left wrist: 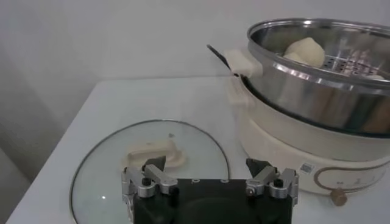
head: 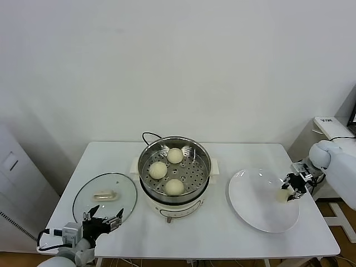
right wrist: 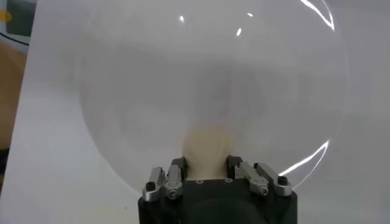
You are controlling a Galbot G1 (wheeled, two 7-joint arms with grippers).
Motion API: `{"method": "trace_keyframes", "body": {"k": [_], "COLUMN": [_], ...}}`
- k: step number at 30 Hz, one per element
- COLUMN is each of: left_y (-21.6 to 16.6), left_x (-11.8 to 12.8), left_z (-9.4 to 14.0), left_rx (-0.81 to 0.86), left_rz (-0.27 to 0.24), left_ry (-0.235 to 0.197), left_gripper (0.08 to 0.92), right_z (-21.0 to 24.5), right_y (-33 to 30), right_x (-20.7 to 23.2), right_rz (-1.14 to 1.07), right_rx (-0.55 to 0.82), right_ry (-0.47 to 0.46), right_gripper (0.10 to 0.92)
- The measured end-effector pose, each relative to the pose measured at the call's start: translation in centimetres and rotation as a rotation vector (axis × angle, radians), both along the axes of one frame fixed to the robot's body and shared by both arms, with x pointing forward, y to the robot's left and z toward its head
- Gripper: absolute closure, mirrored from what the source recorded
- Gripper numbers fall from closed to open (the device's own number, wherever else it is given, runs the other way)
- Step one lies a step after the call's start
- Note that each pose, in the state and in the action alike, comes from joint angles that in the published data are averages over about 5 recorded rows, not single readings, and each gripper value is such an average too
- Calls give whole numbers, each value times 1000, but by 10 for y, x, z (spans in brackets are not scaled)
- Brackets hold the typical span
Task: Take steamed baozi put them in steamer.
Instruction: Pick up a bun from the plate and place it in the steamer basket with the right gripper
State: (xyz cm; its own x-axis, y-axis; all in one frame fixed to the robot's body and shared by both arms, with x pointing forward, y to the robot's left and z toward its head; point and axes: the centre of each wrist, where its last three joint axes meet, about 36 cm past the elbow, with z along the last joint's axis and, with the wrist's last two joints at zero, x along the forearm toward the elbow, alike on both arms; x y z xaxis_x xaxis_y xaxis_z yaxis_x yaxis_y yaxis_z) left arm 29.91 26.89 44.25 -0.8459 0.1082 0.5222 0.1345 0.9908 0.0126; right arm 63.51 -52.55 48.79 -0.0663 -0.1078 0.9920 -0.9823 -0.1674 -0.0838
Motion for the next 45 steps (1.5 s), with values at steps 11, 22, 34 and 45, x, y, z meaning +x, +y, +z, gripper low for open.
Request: {"method": "trace_keyframes", "body": {"k": [11, 22, 34, 45], "left_y": [1, 0, 0, 0], "left_x": [0, -1, 2, 2], "left_z": [0, 0, 0, -1], "left_rx": [0, -1, -3, -7], "left_rz": [4, 3, 1, 1], "left_ry": [5, 2, -1, -2], "left_gripper": [177, 177, 177, 177], "right_z": [89, 173, 214, 214], "right_y": [41, 132, 237, 315], "right_x": [13, 26, 39, 44], "right_rz": [-24, -79, -149, -155], "right_rx": [59, 167, 249, 237], "right_ry": [-54, -76, -59, -52], "right_gripper": [605, 598, 600, 598]}}
